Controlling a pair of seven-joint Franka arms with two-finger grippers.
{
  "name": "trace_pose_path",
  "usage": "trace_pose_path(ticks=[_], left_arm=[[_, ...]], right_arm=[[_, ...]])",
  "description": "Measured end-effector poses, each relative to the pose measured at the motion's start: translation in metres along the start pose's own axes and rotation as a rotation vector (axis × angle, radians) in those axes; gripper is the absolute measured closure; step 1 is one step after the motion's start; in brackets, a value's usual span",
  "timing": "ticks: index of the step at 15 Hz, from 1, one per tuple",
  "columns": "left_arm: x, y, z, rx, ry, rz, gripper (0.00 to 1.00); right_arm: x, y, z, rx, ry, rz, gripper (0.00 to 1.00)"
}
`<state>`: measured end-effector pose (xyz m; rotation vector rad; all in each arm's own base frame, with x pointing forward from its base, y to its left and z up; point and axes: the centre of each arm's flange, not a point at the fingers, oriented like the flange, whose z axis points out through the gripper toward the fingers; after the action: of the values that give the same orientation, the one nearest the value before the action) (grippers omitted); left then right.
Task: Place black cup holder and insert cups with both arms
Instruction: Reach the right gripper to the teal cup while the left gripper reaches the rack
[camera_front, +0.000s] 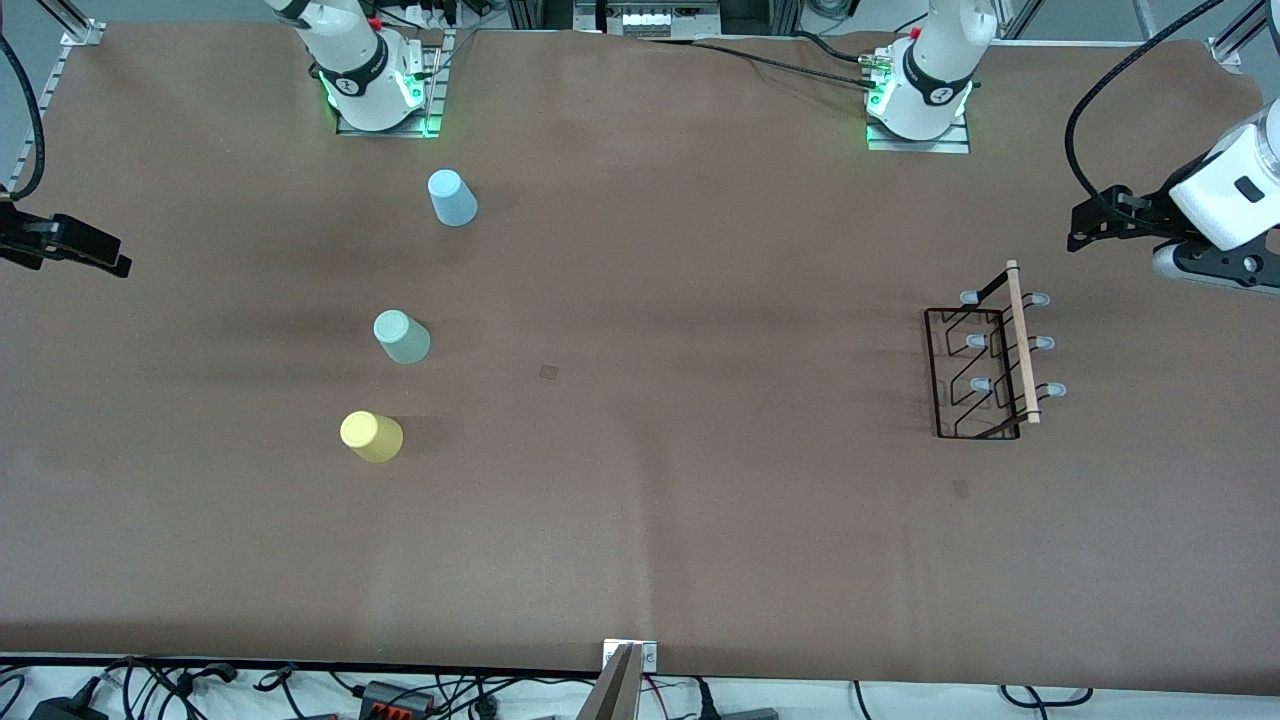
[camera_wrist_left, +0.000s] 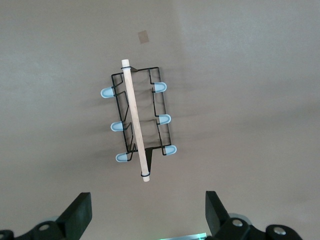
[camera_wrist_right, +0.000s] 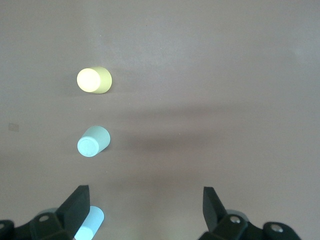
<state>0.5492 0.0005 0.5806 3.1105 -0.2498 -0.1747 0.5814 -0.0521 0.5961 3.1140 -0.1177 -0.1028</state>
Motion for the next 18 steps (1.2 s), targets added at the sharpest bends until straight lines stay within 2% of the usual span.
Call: trace_pose_path(ticks=[5,8,9,11,13,15,18], left_arm=[[0.0,0.0,0.0,0.0,0.0,0.0,0.0],[0.001,0.0,0.003,-0.001,-0.006,0.0,0.0],[0.003,0.0,0.007,-0.002,-0.017,0.001,0.0],[0.011,0.0,0.028,-0.01,-0.074,0.001,0.0],[0.025,-0.006,0.058,-0.018,-0.131,-0.007,0.0],[0.037,-0.015,0.089,-0.025,-0.171,-0.021,0.0],[0.045,-0.027,0.134,0.007,-0.161,-0.028,0.0]], right_arm=[[0.0,-0.001,0.001,0.002,-0.002,-0.002,0.0],[0.002,-0.009,0.013,0.002,-0.026,-0.023,0.0],[0.004,-0.015,0.021,0.002,-0.05,-0.034,0.0],[0.01,-0.028,0.053,0.005,-0.138,-0.056,0.0],[0.021,-0.044,0.093,0.026,-0.175,-0.076,0.0],[0.028,-0.067,0.138,0.032,-0.14,-0.106,0.0],[0.02,-0.09,0.204,0.032,-0.048,-0.122,0.0]])
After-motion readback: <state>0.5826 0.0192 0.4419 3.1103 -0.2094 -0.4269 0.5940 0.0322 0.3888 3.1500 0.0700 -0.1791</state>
